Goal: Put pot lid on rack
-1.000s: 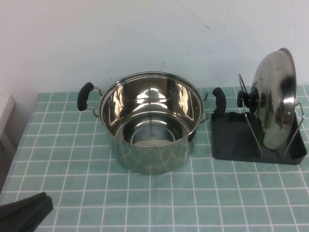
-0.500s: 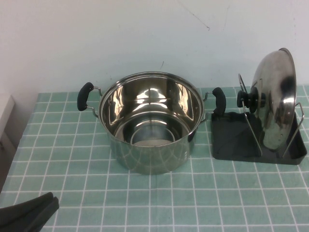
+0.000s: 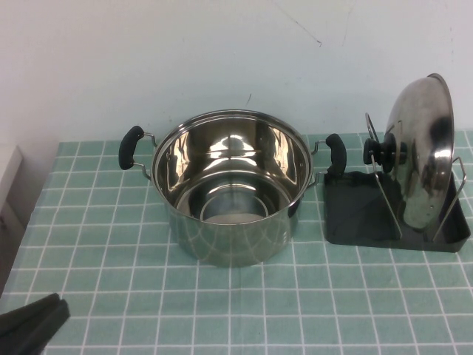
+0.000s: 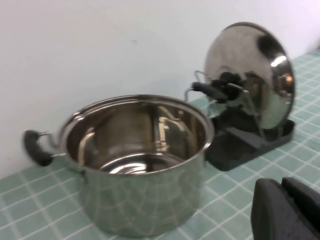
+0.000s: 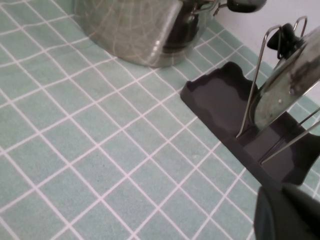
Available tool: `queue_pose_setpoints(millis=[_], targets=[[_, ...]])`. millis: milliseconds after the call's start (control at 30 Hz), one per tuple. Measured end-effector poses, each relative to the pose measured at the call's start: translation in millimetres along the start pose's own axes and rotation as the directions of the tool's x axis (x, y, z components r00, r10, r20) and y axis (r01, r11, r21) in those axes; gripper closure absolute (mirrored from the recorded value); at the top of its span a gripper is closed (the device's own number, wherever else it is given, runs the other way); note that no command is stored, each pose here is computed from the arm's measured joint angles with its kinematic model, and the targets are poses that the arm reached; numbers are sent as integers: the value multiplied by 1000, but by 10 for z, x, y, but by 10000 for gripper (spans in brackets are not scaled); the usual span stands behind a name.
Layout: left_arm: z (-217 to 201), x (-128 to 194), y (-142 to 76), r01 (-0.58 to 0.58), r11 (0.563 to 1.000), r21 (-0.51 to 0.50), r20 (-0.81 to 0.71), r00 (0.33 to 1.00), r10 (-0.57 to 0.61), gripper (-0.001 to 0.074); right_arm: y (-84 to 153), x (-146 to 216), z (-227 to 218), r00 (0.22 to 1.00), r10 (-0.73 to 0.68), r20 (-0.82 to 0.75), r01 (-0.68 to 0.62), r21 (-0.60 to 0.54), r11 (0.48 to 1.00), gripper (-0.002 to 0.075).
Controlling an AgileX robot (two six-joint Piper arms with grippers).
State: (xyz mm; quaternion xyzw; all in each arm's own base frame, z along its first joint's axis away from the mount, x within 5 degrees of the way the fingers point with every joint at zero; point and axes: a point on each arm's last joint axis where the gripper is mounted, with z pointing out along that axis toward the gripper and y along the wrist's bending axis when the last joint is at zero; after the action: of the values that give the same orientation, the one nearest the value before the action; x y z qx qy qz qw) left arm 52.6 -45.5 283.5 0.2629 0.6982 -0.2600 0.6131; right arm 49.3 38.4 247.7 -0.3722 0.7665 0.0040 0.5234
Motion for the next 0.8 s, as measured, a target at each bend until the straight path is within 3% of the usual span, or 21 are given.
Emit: queue_pose_setpoints(millis=[300, 633, 800], targets=[[-119, 205, 162, 48, 960, -277, 58, 998, -33, 737, 6, 2, 0, 1000, 0, -3, 0, -7, 1000, 726], [-117, 899, 314, 236, 822, -518, 167, 971, -173, 737, 8, 3, 0, 1000, 0, -3, 0, -9, 1000, 726], [-127, 1023, 328, 244, 788, -566, 90, 968, -235, 737, 10, 4, 0, 1000, 0, -4, 0, -11, 1000, 726]])
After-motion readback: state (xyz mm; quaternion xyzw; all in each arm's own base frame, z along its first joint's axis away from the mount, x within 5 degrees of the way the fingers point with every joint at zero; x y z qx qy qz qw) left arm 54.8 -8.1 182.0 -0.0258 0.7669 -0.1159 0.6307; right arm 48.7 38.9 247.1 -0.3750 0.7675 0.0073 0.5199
